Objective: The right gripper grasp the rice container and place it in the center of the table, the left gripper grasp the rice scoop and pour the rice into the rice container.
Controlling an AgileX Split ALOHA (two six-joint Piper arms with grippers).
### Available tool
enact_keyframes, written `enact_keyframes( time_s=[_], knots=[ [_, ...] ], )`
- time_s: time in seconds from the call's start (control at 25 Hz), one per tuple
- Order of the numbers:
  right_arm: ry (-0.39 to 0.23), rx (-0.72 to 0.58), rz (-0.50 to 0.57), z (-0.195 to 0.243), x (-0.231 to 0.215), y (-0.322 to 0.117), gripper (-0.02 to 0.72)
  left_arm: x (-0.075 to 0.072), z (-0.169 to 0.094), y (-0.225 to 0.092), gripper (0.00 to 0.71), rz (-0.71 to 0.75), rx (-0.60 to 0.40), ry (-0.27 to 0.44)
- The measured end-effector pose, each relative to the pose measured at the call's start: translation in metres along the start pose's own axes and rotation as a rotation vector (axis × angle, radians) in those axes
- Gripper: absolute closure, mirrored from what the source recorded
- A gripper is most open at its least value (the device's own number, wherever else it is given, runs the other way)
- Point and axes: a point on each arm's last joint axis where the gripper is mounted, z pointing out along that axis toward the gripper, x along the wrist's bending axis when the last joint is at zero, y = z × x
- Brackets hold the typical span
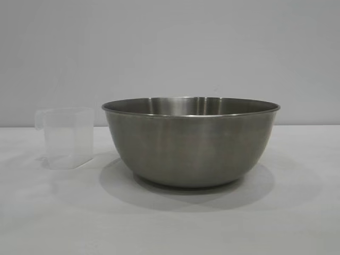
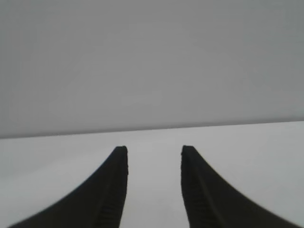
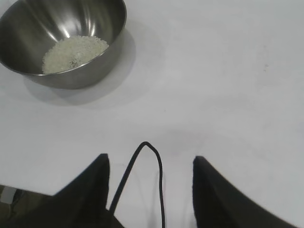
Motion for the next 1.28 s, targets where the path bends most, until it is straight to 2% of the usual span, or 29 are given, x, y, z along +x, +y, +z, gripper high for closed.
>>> enact_keyframes(
  time_s=[0.2,0.32,0.44,0.68,0.84,1.12,1.28],
  knots=[
    [0.000,0.000,0.001,0.000,0.000,0.000,0.321,-0.005,-0.028,0.046,0.485,0.047,-0.096,-0.041],
    [0.000,0.000,0.001,0.000,0.000,0.000,0.321,-0.007,-0.057,0.070,0.485,0.122,-0.077,-0.059],
    [0.000,0.000,0.004,0.000,0.000,0.000,0.321,-0.007,-0.090,0.085,0.485,0.173,-0.003,-0.037],
    [-0.002,0.000,0.004,0.000,0.000,0.000,0.321,0.000,-0.153,0.099,0.485,0.173,0.062,0.064],
    [-0.002,0.000,0.005,0.000,0.000,0.000,0.321,0.003,-0.184,0.094,0.485,0.111,0.132,0.116],
    [-0.002,0.000,0.005,0.000,0.000,0.000,0.321,-0.001,-0.223,0.092,0.485,0.073,0.226,0.086],
    [-0.002,0.000,0.006,0.000,0.000,0.000,0.321,-0.005,-0.251,0.094,0.485,0.042,0.237,0.064]
  ],
)
